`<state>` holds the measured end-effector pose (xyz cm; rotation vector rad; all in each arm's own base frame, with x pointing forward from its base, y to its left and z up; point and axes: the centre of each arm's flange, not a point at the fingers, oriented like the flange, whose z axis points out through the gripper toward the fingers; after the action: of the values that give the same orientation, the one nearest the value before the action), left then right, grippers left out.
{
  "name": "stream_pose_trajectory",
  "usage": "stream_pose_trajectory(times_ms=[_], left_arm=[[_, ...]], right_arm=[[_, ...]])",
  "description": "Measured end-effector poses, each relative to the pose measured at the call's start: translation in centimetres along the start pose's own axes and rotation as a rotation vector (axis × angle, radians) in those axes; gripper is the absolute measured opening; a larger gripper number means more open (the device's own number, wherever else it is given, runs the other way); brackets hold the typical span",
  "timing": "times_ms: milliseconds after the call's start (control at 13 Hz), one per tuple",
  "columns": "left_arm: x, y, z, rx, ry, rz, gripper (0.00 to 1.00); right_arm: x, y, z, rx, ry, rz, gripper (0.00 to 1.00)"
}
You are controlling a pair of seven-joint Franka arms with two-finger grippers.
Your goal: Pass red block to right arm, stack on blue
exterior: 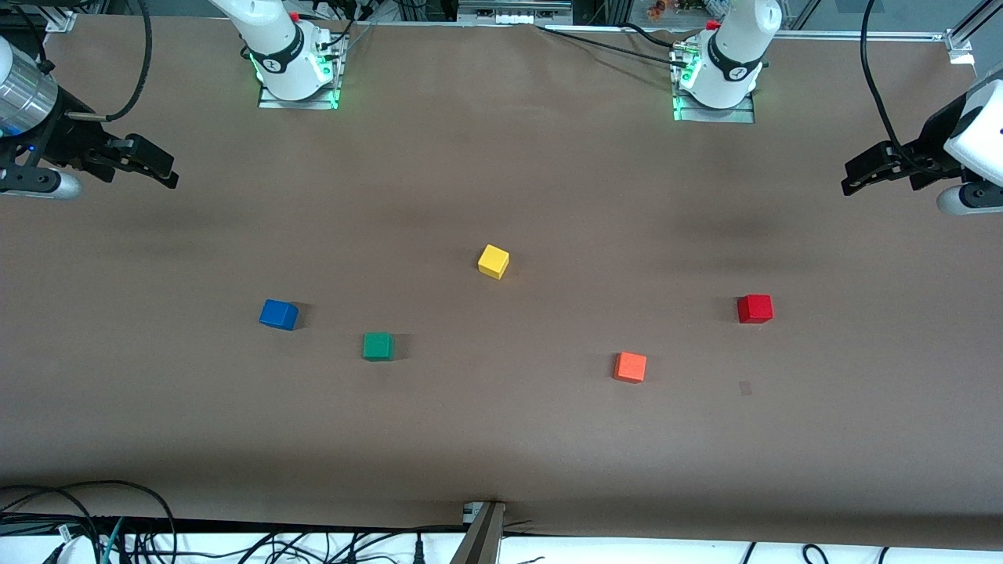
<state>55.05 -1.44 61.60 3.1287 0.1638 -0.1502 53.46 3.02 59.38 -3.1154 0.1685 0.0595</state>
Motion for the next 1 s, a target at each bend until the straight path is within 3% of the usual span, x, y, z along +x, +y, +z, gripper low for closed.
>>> stream_pose_trajectory(times_ms=[1000], left_arm=[[0.26,-0.11,0.40,0.015,-0.006,0.000,1.00]], right_arm=[[-0.06,-0.29,0.01,-0.005,0.000,-0.007,1.00]])
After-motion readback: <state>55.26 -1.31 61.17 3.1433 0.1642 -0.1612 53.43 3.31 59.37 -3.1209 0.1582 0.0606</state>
